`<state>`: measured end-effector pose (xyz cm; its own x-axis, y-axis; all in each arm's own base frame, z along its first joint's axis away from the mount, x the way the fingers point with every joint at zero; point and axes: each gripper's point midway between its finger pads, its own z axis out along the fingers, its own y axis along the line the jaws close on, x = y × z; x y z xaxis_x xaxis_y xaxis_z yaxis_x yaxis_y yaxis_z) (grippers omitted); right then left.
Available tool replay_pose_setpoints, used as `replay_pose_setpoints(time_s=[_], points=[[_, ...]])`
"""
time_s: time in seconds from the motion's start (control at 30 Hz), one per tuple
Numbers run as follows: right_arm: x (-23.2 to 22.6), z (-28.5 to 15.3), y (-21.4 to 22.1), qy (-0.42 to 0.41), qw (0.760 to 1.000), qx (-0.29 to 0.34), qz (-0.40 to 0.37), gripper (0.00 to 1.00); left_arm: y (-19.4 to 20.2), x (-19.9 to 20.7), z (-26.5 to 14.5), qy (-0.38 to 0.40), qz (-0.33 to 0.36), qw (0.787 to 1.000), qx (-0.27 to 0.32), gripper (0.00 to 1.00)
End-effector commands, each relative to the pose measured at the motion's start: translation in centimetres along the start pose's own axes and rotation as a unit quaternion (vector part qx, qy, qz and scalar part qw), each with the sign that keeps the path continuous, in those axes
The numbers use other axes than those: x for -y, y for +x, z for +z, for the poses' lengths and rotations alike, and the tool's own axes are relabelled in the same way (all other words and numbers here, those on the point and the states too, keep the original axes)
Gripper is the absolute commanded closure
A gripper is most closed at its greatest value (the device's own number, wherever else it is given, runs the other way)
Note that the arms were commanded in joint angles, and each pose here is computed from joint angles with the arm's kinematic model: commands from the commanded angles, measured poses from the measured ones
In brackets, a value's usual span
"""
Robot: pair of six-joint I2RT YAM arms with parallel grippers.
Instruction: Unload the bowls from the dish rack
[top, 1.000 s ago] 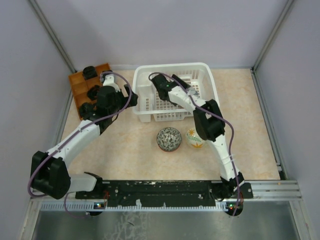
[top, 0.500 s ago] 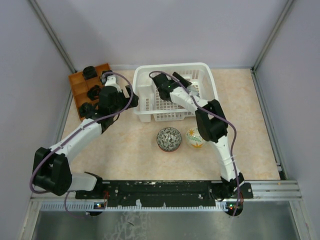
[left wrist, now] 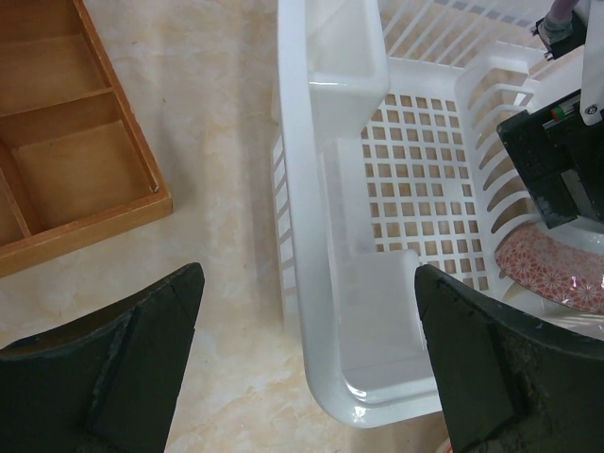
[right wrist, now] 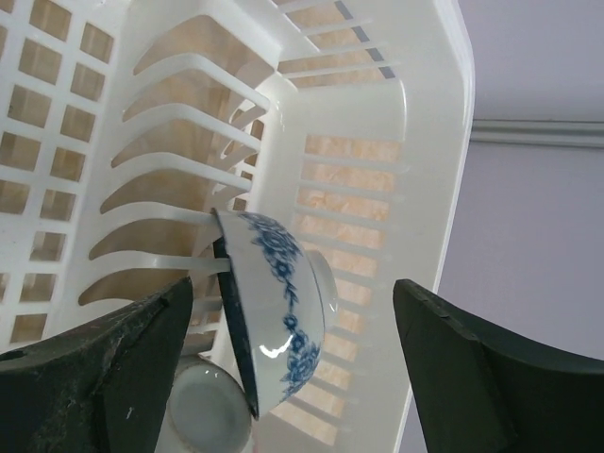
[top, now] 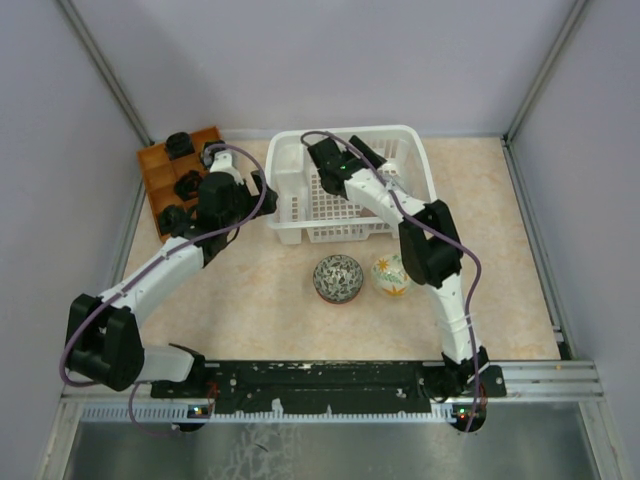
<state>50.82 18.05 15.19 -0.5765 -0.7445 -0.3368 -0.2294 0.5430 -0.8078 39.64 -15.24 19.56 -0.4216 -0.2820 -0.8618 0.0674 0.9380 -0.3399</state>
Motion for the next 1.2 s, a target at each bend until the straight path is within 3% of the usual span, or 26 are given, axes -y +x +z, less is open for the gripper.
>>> replay_pose_setpoints(time_s=[0.0,0.67,0.73,0.93,1.17], points=[[4.1,-1.6,-0.2,0.035,0.999,0.008,0.036,0.15,-0.8,0.9,0.1,0.016,-0.003,1.0,0.012,0.02],[5.8,-2.7,5.5,0.061,0.994,-0.054,0.073,0.22,-1.1,1.1,0.2,0.018,0.0,1.0,0.014,0.02],[5.8,-2.8,5.7,0.062,0.993,-0.059,0.075,0.28,-1.2,1.1,0.3,0.018,0.0,1.0,0.014,0.02],[5.3,-2.3,6.8,0.048,0.991,-0.083,0.091,0.57,-1.2,1.2,0.3,0.021,0.0,1.0,0.013,0.02],[4.9,-1.4,7.8,0.042,0.987,-0.107,0.108,0.57,-0.9,1.1,0.3,0.02,0.001,1.0,0.012,0.02]])
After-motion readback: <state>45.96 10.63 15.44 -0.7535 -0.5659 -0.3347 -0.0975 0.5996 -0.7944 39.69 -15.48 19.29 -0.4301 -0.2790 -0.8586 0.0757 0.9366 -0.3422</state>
